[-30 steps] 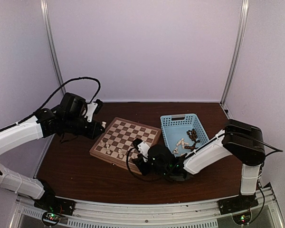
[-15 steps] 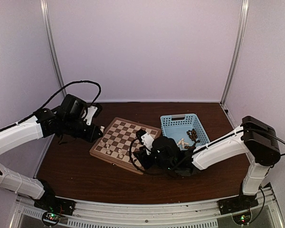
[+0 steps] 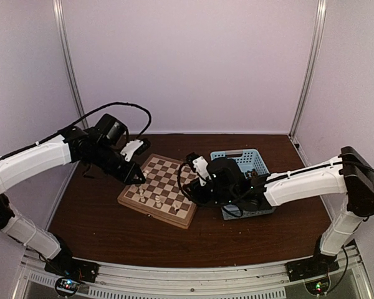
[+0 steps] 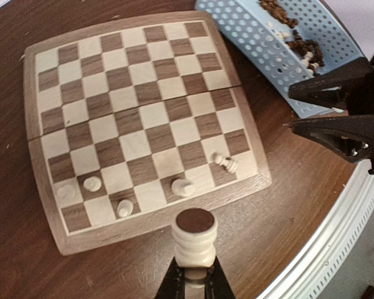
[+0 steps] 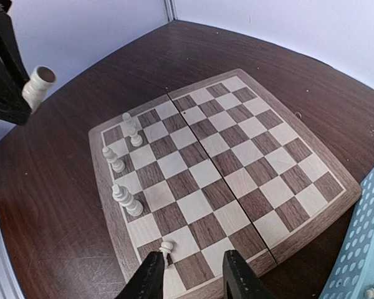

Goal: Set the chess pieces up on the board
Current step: Adjust the chess piece.

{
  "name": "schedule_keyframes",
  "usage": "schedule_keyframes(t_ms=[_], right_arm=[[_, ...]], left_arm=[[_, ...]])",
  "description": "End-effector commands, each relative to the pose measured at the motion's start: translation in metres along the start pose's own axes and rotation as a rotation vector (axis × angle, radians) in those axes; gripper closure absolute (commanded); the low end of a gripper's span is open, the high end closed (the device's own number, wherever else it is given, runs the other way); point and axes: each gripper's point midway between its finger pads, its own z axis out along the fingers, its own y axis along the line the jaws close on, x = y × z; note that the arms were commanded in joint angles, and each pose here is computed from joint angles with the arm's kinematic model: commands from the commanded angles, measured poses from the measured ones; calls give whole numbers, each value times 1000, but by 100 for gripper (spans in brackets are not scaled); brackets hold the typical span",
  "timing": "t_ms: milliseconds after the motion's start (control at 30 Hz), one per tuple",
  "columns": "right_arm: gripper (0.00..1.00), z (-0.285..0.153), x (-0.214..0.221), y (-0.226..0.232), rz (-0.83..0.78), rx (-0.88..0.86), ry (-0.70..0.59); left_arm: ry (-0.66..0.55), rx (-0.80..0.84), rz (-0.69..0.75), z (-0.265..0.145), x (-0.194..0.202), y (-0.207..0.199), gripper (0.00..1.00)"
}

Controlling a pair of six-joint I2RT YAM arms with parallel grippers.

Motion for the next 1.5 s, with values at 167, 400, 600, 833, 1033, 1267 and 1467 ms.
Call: schedule_keyframes(t_ms=[167,400,600,833,1033,1267,1467], right_arm=[[63,-41,-59,32,80,-372,-50],[59,-68,-84,34,141,-510,-68],[48,-84,-61,37,-316,-329,0],[38,-103,-60,17,-684,-219,-131],[37,-119,-54,23,-1082,-216,-297],[40,-108,-68,32,-1338,-125,-251],[42,-90,-67,49,-1519,-93,-246]], left_arm=[[43,247,202,-1,-28,-55,100],[10,345,302,-1,-34,-87,100],[39,423,314,-3,-37,-106,100],[61,403,310,-5,-38,-104,100],[94,413,281,1,-37,-105,100],[119,448,251,4,-37,-110,100],[129,473,244,4,-36,-114,99]])
